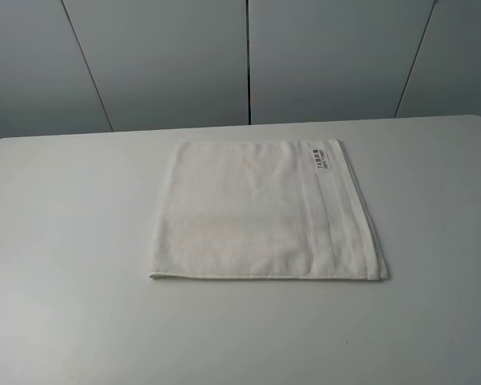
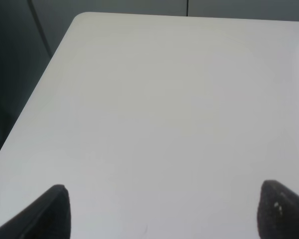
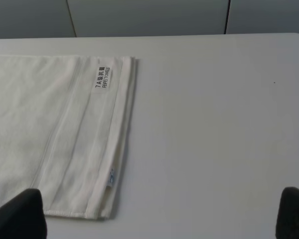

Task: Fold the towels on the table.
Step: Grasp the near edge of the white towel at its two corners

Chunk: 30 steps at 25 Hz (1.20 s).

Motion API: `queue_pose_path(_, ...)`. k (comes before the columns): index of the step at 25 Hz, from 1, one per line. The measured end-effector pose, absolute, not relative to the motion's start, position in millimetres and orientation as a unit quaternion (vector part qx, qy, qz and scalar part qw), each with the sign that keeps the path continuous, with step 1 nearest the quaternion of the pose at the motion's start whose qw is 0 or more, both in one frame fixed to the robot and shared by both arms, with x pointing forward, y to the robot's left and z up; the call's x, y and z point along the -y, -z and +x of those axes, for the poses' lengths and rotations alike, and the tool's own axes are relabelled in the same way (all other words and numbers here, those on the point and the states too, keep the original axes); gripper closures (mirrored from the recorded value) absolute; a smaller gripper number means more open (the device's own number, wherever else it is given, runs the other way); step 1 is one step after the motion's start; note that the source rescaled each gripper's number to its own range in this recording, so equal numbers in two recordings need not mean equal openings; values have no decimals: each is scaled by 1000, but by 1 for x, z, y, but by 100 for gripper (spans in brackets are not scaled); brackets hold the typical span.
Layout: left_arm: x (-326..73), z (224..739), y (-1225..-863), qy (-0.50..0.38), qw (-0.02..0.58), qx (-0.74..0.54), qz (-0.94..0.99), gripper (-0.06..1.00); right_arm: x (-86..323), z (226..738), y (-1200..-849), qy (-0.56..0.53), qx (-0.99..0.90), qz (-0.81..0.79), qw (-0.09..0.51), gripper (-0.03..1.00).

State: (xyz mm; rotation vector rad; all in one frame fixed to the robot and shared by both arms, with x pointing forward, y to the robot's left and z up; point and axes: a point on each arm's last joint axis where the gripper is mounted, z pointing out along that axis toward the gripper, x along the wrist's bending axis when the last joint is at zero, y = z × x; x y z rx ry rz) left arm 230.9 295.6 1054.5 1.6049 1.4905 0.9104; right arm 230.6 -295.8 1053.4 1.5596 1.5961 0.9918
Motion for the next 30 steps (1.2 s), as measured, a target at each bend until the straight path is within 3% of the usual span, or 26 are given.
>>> queue_pose_path(30,-296,231,-1054,-356,375,-582,627,-3,296,231,-1053,-382,-614,600,343,-3)
